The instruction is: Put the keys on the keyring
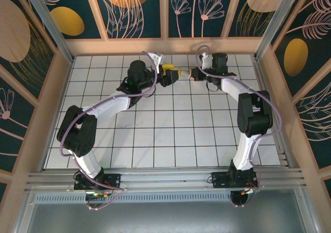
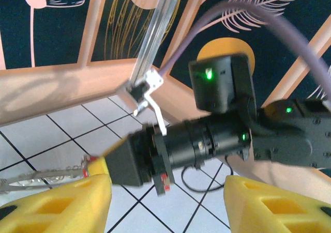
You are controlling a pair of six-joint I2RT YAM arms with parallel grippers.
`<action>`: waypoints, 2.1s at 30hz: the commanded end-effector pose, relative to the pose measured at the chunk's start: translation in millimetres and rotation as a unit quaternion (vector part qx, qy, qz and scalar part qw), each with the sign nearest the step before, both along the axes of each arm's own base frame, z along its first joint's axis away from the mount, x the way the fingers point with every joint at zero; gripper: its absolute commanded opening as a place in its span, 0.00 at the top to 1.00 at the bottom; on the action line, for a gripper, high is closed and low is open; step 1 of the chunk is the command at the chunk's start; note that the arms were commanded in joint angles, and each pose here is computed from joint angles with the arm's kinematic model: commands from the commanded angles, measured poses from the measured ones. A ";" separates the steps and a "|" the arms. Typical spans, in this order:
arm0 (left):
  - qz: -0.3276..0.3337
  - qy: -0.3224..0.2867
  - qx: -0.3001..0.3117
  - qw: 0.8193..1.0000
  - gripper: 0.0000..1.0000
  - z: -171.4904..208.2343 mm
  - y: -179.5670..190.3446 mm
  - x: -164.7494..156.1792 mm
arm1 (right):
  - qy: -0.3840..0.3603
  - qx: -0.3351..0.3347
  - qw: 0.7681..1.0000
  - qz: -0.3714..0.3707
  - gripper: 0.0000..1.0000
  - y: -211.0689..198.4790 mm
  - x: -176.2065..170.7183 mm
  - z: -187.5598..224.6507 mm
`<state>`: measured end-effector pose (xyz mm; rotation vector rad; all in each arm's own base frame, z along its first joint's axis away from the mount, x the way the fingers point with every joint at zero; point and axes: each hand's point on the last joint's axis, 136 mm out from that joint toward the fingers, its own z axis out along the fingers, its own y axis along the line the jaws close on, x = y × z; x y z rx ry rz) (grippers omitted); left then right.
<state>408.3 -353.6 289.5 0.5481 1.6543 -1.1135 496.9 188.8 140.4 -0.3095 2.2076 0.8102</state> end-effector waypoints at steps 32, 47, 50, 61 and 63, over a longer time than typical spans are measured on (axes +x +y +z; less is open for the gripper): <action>-0.043 0.052 -0.055 0.996 0.38 9.5 -2.5 -18.1 | 0.106 0.072 0.986 0.106 0.48 81.6 -149.3 -48.8; 0.086 0.040 -0.067 0.993 0.01 11.5 47.4 -22.1 | -0.021 0.056 0.996 -0.061 0.15 -18.7 -129.2 47.0; 0.168 0.028 -0.051 0.984 0.01 4.7 77.3 -18.5 | -0.054 0.037 0.989 -0.132 0.14 -51.2 -120.4 60.7; 0.442 -0.106 0.036 0.890 0.01 -18.8 204.4 -32.6 | -0.140 -0.008 0.919 -0.368 0.01 -157.1 -98.4 61.5; 0.470 -0.118 0.060 0.872 0.01 -28.9 223.9 -32.9 | -0.147 -0.034 0.910 -0.387 0.01 -168.9 -96.0 51.2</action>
